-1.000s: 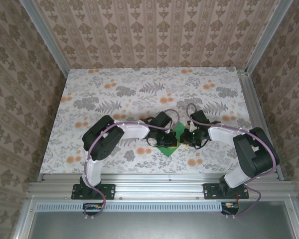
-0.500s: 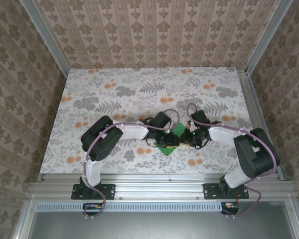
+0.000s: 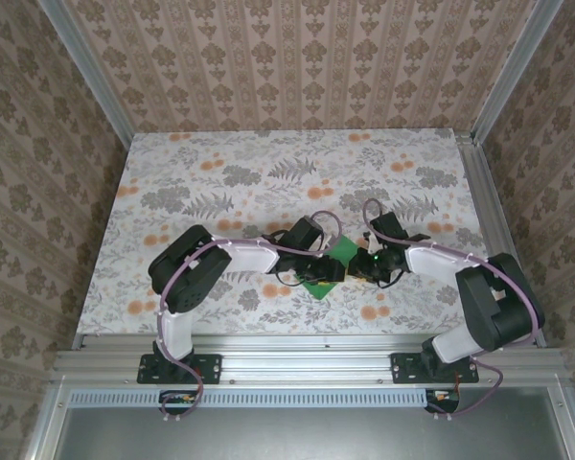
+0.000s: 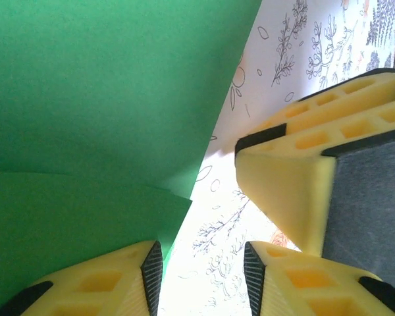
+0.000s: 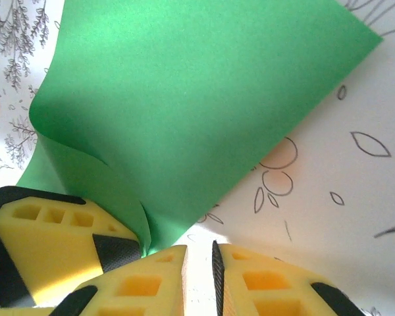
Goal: Fold a paper plane with a square sheet of paper (pick it up from the middle)
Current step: Fold the triangle a second time at the center of the table.
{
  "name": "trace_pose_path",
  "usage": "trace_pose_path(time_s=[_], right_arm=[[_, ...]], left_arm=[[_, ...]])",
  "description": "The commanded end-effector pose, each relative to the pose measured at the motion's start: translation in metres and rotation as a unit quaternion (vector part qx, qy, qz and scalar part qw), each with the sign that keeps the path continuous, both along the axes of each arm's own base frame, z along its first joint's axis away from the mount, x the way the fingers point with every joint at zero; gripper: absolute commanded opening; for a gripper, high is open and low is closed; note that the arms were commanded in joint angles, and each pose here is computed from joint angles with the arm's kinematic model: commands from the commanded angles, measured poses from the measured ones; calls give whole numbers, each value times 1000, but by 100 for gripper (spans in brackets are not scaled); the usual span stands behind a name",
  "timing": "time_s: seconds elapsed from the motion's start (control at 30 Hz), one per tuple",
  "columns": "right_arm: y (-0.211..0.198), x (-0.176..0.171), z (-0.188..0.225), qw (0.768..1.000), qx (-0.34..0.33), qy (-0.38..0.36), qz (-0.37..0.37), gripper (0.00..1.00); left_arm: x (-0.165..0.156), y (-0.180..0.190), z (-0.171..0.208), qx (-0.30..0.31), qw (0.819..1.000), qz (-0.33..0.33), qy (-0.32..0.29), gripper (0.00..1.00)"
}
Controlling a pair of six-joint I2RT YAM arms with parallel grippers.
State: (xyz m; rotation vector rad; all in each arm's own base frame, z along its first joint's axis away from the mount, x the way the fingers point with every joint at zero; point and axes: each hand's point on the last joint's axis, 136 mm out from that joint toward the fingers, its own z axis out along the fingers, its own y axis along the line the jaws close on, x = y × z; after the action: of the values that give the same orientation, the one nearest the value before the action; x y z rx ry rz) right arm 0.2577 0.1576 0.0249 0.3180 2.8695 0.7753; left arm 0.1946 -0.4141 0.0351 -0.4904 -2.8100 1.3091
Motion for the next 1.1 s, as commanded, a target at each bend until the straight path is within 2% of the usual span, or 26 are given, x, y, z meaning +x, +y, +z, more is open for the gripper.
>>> trace_pose_path(time_s=[0.0,0.1,0.2,0.3,0.4,0.63,0.77,1.07], right_arm=[[-2,-3,12,1000,29,-10,-9,21],[1,-5,16,998,66,-5,-17,21],[12,-3,32,993,118,-22,-19,20],[20,-1,34,989,143,-19,-17,20],[24,2,31,987,157,-15,-16,21],[21,4,15,991,132,1,-15,23],[20,6,7,993,120,6,-14,25],[33,12,6,989,149,4,-4,26]], left_arm=[[1,7,-8,-1,1000,7,-3,38],[3,4,-4,-19,1000,6,-5,30],[3,2,0,-31,999,3,-7,16],[3,1,4,-41,999,2,-12,10],[4,2,7,-44,999,0,-14,8],[4,4,6,-47,999,1,-13,0],[4,4,6,-48,999,-1,-15,0],[0,4,6,-53,999,-10,-7,0]])
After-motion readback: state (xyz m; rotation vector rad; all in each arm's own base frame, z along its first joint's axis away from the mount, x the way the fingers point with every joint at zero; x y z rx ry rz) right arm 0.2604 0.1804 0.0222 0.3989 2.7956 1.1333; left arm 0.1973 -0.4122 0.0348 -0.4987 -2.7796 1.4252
